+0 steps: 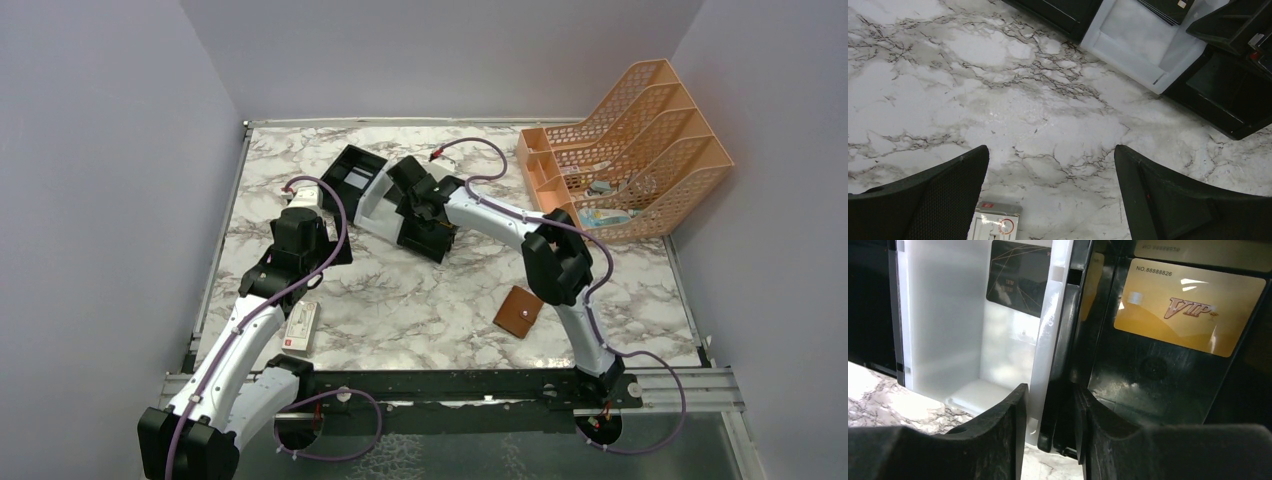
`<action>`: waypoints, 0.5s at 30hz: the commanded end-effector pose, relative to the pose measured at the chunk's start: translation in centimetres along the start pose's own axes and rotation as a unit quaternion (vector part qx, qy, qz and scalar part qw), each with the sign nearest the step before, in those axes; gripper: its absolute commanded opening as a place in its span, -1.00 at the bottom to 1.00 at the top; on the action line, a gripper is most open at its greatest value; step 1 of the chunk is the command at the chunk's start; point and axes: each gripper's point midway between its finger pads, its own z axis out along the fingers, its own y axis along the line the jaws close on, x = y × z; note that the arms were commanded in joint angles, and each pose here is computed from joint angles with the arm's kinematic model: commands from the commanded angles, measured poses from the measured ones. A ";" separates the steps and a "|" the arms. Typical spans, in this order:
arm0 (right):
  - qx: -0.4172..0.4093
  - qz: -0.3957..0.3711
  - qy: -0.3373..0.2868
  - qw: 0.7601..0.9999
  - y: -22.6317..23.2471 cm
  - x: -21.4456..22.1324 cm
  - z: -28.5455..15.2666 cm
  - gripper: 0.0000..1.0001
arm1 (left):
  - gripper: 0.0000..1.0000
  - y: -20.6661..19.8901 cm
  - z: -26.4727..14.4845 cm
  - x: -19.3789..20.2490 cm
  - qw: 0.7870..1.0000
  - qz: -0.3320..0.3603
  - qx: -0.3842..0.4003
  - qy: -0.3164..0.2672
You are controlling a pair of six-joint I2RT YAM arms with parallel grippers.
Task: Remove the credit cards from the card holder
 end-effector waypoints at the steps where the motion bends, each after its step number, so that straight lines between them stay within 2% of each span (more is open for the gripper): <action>1: 0.032 -0.031 -0.021 0.999 -2.0 -0.6 -0.7 -0.42 | 0.98 0.2 0.0 -0.5 1.000 -0.001 -0.004 -0.012; 5: 0.041 -0.054 -0.027 0.997 -3.0 -1.0 -1.0 -0.59 | 0.98 0.2 0.0 -0.4 1.000 -0.001 -0.004 -0.010; 11: 0.042 -0.111 -0.053 0.992 -4.1 -2.4 -1.7 -0.62 | 0.99 0.3 0.0 -0.5 1.000 -0.001 -0.006 -0.013; 15: 0.015 -0.163 -0.044 0.986 -4.7 -2.7 -1.9 -0.63 | 0.99 0.4 -0.1 -0.5 1.000 -0.001 -0.007 -0.014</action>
